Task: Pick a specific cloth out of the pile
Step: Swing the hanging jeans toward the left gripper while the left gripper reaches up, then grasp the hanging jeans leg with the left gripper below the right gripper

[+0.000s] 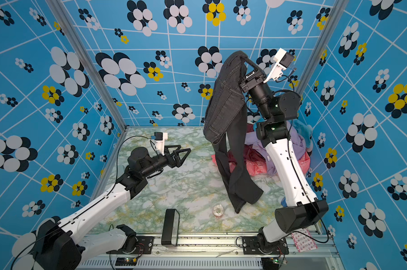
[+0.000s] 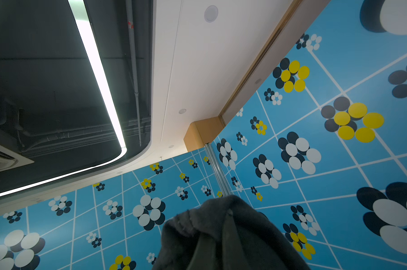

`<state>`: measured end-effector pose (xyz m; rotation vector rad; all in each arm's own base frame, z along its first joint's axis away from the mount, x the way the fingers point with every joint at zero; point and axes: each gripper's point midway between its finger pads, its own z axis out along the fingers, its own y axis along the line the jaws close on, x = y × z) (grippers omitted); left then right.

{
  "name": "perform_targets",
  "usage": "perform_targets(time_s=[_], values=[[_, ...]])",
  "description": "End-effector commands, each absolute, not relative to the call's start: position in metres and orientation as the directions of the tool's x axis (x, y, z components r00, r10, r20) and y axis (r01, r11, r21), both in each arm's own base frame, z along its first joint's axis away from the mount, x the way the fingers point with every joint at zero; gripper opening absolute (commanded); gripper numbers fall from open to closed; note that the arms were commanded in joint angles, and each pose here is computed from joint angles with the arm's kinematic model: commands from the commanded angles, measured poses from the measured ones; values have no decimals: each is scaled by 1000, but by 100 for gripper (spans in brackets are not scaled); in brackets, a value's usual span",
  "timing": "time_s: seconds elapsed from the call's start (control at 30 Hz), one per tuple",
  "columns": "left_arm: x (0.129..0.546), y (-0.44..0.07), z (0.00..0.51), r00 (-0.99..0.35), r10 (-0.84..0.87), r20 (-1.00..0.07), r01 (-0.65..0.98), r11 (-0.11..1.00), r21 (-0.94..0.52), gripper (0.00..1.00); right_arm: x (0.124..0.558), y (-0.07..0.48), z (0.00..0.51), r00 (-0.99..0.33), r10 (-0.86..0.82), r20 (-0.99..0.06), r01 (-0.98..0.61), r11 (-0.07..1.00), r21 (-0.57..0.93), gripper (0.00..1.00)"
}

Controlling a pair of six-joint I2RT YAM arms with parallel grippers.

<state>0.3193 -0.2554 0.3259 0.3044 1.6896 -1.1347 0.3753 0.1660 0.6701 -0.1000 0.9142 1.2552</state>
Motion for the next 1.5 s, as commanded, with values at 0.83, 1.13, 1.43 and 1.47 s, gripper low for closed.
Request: perform_targets(time_s=[0.83,1.13,1.43,1.47], values=[[390,-322,404,-177,-474,-863,864,346,-367,99,377,235,675,-447,688,-571,-853,-136,503,0],[367,-356,413,-203,-479,-854,935,164,-314,99,387,242,666,-521,675,-522,-816,-213,538,0],[367,-386,419,-207,-492,-846,950,107,-294,99,381,271,658,-611,608,-507,-768,-299,566,0],[367,-390,420,-213,-491,-845,951,92,-294,99,382,273,656,-619,602,-504,-761,-304,572,0]])
